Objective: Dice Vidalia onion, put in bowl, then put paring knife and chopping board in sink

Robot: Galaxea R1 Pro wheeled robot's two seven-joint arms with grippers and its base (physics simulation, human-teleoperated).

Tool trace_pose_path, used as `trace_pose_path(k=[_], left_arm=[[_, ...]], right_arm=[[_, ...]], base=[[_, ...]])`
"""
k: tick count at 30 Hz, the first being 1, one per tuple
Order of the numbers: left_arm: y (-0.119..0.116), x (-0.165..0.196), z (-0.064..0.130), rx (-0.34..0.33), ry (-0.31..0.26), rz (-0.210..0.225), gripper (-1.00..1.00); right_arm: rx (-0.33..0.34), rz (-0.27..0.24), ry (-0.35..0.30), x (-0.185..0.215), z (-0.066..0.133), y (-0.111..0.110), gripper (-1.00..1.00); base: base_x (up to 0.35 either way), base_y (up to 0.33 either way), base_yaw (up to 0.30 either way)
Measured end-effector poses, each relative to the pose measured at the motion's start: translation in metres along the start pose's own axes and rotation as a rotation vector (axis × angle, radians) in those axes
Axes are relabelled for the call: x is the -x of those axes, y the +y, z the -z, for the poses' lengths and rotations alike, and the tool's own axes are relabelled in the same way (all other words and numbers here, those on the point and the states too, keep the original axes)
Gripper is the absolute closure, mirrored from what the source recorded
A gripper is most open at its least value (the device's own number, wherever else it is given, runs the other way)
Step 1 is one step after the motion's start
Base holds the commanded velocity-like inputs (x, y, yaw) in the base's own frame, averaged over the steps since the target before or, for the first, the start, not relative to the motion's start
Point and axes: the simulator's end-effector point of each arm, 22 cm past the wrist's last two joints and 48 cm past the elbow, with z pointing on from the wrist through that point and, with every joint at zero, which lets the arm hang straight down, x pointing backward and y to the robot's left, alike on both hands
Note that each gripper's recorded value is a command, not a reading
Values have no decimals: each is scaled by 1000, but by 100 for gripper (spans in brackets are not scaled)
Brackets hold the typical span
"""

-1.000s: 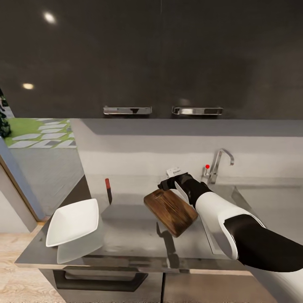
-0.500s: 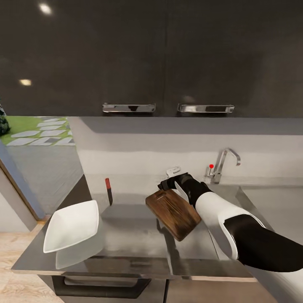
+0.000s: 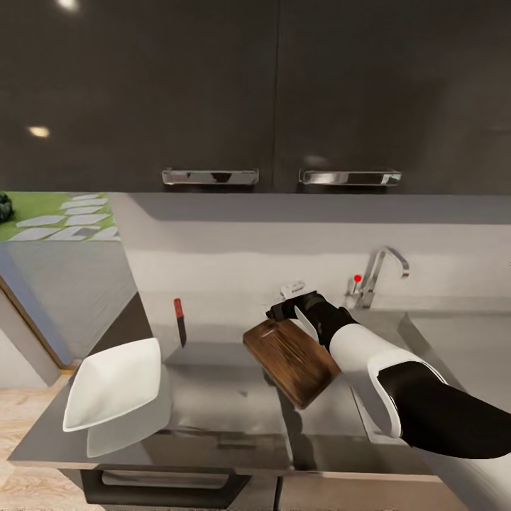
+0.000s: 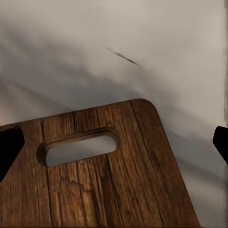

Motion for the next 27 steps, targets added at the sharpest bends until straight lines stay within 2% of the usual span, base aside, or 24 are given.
trace_pose_path(k=[6, 10, 13, 16, 18, 27], left_arm=[[0, -2, 1, 1, 5, -1, -100], [0, -2, 1, 1, 6, -1, -100], [0, -2, 1, 1, 6, -1, -100], [0, -2, 1, 0, 5, -1, -100], [0, -1, 0, 0, 4, -1, -100], [-1, -6, 1, -2, 13, -1, -100]], right_arm=[[-6, 15, 7, -3, -3, -1, -100], [-21, 80, 15, -4, -3, -5, -100], [-8, 126, 20, -4, -2, -2, -100], [34, 212, 38, -7, -1, 8, -100], [60, 240, 46, -9, 0, 13, -100], [191, 291, 50, -7, 6, 43, -100]], base=[[0, -35, 0], [0, -4, 0], [0, -1, 0], [0, 0, 0], [0, 0, 0], [0, 0, 0]])
